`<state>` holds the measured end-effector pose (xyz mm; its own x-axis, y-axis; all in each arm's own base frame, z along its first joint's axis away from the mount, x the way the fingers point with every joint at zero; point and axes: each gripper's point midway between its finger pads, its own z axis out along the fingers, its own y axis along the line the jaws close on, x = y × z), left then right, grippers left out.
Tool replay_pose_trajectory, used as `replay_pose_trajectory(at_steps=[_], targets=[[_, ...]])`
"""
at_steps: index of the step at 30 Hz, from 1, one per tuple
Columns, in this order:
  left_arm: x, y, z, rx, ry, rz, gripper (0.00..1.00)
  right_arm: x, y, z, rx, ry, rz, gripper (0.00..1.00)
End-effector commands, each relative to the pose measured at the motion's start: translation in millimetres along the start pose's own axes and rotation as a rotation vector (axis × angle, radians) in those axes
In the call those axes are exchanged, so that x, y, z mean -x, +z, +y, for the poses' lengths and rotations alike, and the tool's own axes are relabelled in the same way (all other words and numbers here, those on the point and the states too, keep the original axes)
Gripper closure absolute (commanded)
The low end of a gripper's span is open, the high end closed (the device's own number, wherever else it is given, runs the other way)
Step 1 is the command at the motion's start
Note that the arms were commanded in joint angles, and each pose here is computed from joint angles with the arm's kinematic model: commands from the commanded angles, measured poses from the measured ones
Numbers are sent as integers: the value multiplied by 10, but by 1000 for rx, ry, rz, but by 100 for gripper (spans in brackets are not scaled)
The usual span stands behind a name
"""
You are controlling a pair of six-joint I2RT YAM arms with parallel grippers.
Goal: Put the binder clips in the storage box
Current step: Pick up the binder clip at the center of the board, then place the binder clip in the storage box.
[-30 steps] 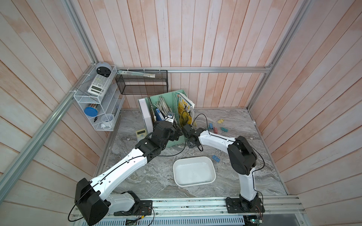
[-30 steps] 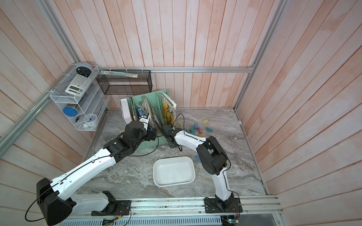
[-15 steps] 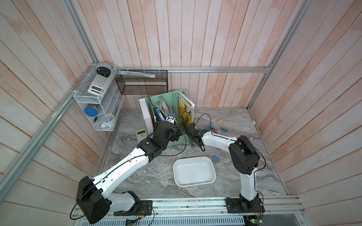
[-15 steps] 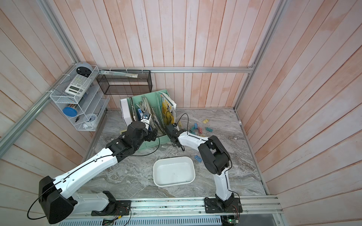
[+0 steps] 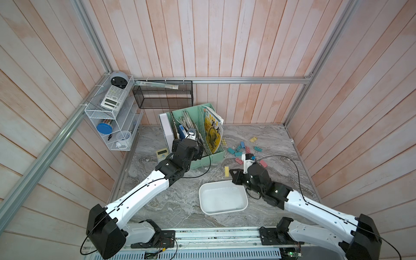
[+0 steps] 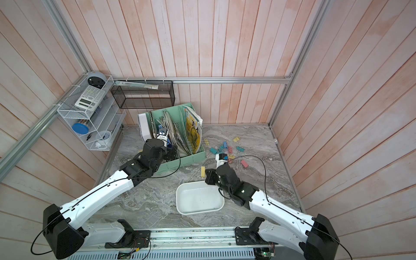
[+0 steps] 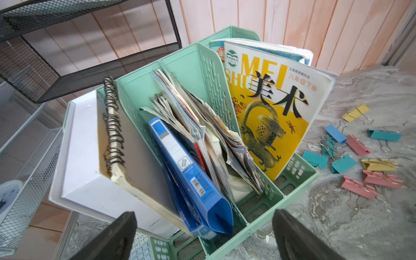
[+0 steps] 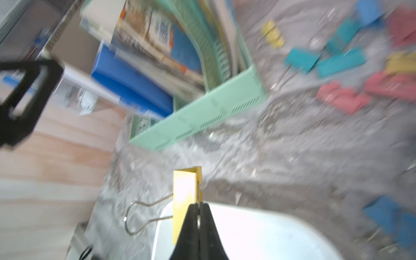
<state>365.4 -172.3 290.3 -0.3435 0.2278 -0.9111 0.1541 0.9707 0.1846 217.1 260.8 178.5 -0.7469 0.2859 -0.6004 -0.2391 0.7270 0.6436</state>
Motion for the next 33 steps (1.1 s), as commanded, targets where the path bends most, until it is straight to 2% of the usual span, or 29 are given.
replay_pose_trajectory(at_steps=[1,6,12,19,33], targets=[[54,-49,20,-17,-53,-32,0,-361,-22,164,56,155,24,100],[9,-17,-17,-17,-32,-21,0,-730,105,87,58,244,39,100],[-54,30,-58,-5,9,-2,0,-1029,447,50,13,222,125,100],[-93,8,-149,5,80,-10,0,-1177,725,-70,-82,183,146,100],[-85,2,-172,-2,80,-13,0,-1295,932,-54,-72,219,167,100]])
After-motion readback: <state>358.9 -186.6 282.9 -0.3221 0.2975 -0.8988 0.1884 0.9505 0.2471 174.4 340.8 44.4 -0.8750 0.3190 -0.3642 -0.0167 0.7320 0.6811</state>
